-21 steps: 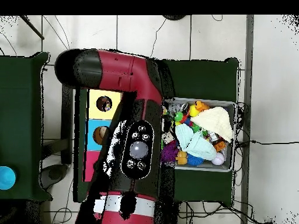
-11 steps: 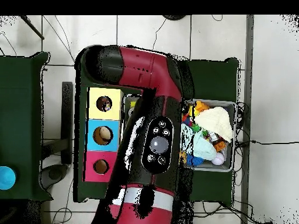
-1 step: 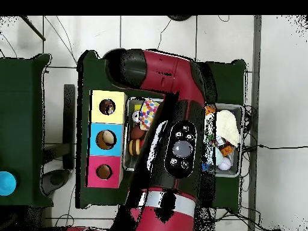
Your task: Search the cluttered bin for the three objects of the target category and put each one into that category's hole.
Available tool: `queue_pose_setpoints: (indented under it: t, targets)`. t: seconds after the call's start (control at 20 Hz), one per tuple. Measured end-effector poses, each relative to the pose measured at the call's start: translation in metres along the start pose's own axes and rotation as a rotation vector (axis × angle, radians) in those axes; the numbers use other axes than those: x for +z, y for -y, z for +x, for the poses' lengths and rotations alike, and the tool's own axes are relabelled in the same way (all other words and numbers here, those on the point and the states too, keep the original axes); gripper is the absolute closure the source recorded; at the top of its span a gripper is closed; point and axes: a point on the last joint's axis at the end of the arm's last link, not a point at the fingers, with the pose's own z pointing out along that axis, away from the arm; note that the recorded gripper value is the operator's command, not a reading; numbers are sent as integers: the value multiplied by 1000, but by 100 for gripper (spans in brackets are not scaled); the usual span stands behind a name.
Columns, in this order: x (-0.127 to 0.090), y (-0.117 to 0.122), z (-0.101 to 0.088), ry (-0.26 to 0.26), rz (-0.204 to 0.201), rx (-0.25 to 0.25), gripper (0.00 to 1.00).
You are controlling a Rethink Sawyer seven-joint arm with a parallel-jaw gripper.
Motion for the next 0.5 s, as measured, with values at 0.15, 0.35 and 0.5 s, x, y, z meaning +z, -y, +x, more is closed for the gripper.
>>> queue_pose_setpoints:
  t: [0.15, 0.35, 0.5]
  targets:
    - [8, 6, 7, -21, 2, 3, 100]
    - [27, 13, 27, -73, -3, 4, 100]
    - [38, 15, 38, -94, -5, 2, 100]
